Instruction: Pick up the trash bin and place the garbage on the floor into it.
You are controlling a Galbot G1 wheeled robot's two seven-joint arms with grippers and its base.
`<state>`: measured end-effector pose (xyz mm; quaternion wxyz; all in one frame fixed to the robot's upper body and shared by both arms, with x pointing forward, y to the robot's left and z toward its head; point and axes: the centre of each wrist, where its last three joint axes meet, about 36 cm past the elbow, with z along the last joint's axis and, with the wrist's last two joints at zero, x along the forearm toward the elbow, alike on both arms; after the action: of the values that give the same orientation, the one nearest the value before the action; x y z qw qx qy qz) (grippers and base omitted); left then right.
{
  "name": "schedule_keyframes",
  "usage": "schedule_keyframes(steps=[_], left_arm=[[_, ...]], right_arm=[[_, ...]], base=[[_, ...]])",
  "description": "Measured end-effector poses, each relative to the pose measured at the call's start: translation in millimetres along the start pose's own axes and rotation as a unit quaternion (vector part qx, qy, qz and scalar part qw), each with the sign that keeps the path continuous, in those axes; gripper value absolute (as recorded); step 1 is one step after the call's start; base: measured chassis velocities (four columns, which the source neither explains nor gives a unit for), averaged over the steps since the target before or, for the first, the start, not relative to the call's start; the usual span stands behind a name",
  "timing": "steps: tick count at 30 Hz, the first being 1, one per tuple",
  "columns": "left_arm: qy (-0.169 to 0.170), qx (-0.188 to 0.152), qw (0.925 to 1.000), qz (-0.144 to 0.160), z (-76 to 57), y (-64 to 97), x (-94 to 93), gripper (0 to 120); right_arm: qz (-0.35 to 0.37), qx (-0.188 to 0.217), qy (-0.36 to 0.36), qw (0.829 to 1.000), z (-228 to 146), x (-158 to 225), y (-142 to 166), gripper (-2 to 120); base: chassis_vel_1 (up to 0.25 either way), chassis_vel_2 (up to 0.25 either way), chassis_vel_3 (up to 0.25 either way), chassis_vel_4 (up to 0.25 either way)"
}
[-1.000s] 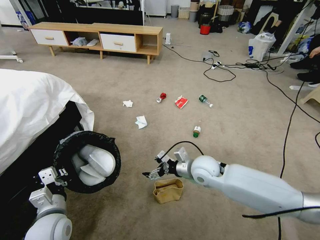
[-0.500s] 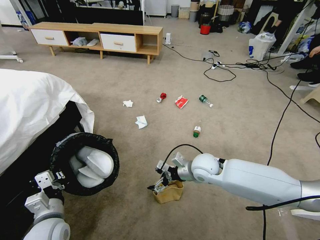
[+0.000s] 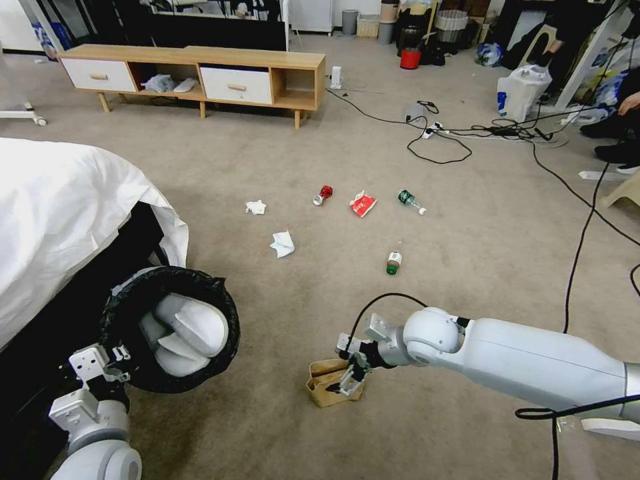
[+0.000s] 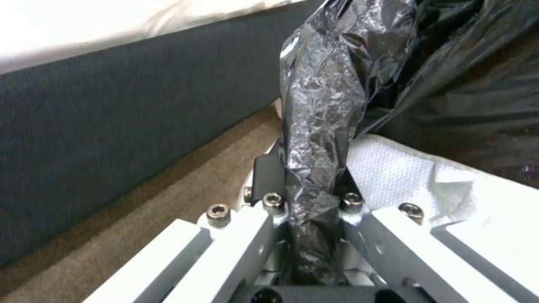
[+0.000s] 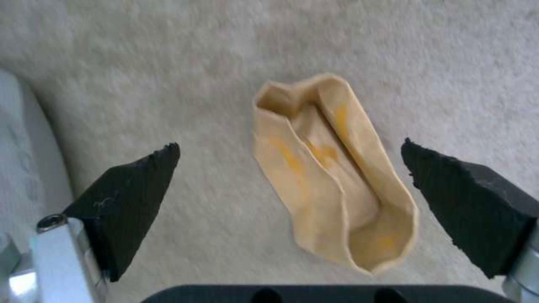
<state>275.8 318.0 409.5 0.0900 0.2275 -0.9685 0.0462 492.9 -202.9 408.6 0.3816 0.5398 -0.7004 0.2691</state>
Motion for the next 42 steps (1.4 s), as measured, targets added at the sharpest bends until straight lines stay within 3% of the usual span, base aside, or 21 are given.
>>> schedule_keyframes(steps=[26, 42], left_arm=[[0.014, -0.002, 0.9998, -0.013, 16.8, 3.2, 0.3, 1], [0.021, -0.003, 0.9997, -0.015, 27.2, 2.0, -6.9, 1]], right_arm=[[0.017, -0.012, 0.047, 0.999, 67.4, -51.7, -50.0, 100], [0.038, -0.022, 0.035, 0.998, 66.1, -50.6, -77.8, 100]], base=[[0.000, 0.000, 0.000, 0.000], [0.000, 0.000, 0.000, 0.000]])
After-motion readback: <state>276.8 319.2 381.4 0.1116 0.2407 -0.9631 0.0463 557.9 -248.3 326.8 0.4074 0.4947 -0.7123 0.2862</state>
